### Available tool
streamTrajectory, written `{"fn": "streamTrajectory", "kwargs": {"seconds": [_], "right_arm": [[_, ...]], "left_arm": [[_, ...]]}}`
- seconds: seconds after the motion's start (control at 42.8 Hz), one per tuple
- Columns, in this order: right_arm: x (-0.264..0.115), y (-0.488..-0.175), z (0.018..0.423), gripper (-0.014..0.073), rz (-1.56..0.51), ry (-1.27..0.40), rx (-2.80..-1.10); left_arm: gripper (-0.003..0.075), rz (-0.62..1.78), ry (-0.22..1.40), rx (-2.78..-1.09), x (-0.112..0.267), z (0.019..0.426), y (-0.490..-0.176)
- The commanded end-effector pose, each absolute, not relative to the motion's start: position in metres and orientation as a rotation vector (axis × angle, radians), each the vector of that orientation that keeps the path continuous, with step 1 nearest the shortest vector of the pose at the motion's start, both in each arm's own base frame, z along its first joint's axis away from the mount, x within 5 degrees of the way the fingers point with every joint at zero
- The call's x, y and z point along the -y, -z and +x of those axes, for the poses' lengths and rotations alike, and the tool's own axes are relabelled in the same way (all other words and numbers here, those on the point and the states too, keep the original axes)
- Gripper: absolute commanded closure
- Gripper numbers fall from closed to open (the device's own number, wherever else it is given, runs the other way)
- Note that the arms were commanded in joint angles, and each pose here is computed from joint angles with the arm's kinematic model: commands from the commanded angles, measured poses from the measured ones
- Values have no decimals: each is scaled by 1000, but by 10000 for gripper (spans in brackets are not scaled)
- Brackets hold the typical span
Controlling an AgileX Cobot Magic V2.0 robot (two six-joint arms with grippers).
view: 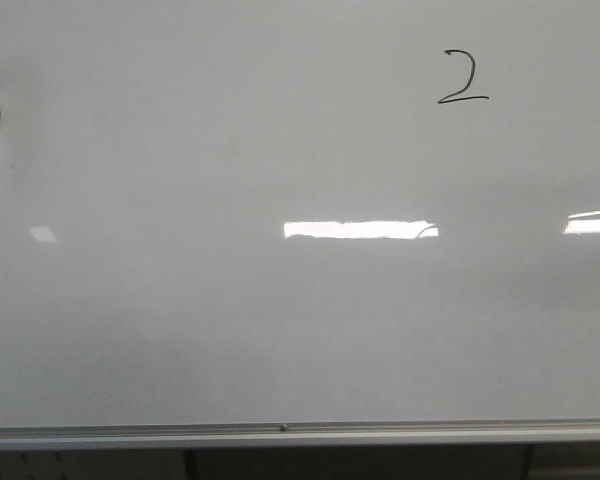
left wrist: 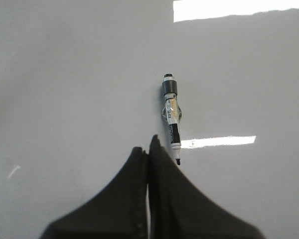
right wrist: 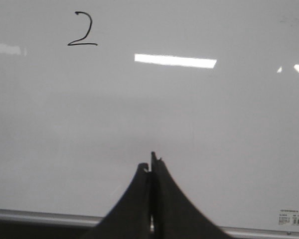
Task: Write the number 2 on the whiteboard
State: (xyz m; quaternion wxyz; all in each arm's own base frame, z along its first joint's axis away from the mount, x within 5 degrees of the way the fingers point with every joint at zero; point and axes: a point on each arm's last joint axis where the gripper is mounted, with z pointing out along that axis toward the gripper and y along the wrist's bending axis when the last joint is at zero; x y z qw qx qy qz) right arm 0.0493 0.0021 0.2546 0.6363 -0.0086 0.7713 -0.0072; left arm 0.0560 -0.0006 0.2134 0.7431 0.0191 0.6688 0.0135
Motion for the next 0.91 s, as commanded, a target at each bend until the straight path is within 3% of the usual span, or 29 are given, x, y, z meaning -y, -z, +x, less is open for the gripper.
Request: {"fn": "streamTrajectory", "kwargs": {"seconds": [0.0,0.257,0.887], "right_arm": [[1,-252,51,663,3,49,-1549],[2,-214,54,663,8,50,-1383],[1,-217,54,663,5,35,-1361]], "left_arm": [[740,39,-35,-1382,0,54,-215],[740,39,-35,-1382,0,54,-215],[739,39,-35,-1382,0,54,-215]]}}
